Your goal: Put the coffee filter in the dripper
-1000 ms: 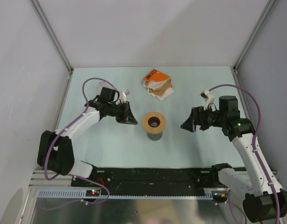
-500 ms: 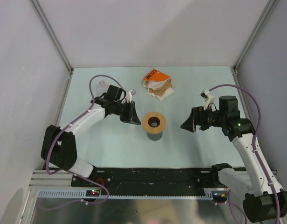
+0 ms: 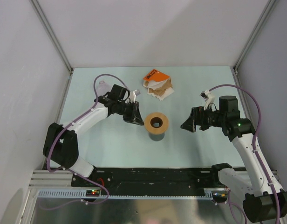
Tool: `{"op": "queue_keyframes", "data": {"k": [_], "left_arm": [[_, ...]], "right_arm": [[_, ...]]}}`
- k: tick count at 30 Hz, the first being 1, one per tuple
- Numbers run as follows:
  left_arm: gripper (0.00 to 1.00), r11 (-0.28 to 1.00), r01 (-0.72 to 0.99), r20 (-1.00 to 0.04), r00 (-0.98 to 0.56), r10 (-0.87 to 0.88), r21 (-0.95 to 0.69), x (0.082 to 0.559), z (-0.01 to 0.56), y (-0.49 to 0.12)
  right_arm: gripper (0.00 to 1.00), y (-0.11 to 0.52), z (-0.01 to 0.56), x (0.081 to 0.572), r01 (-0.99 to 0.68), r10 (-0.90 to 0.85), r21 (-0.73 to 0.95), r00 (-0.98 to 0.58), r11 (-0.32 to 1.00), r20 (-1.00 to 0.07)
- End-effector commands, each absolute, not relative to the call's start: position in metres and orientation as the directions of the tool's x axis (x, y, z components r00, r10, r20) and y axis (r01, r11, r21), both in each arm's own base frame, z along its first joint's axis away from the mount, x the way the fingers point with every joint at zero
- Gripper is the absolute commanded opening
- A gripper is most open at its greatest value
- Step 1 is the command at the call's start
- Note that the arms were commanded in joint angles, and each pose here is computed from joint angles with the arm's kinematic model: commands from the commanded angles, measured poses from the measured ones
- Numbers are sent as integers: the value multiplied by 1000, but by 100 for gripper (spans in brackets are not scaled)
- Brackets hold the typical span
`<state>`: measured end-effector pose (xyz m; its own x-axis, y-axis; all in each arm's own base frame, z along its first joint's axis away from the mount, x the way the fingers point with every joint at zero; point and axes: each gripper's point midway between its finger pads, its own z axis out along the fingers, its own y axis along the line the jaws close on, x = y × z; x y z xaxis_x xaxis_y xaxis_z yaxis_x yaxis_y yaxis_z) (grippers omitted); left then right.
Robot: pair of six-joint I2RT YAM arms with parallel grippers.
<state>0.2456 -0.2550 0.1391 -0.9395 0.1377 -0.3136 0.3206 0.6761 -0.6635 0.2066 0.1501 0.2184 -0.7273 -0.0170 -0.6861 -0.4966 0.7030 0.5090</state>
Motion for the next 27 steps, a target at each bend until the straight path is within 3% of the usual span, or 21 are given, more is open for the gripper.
{"op": "queue_keyframes", "data": {"k": [1, 10, 19, 27], "left_arm": [[22, 631, 380, -371, -916, 154, -676, 255, 159, -267], [34, 608, 387, -374, -914, 155, -694, 255, 164, -271], [39, 514, 370, -356, -925, 131, -774, 244, 175, -257], [54, 447, 366, -345, -930, 130, -817, 238, 178, -267]], "right_arm": [[95, 150, 224, 207, -502, -4, 509, -714, 699, -700], [95, 154, 222, 206, -507, -7, 526, -725, 683, -689], [94, 183, 213, 198, -503, 2, 646, -788, 574, -616], [90, 206, 199, 218, -462, 32, 715, -829, 525, -559]]}}
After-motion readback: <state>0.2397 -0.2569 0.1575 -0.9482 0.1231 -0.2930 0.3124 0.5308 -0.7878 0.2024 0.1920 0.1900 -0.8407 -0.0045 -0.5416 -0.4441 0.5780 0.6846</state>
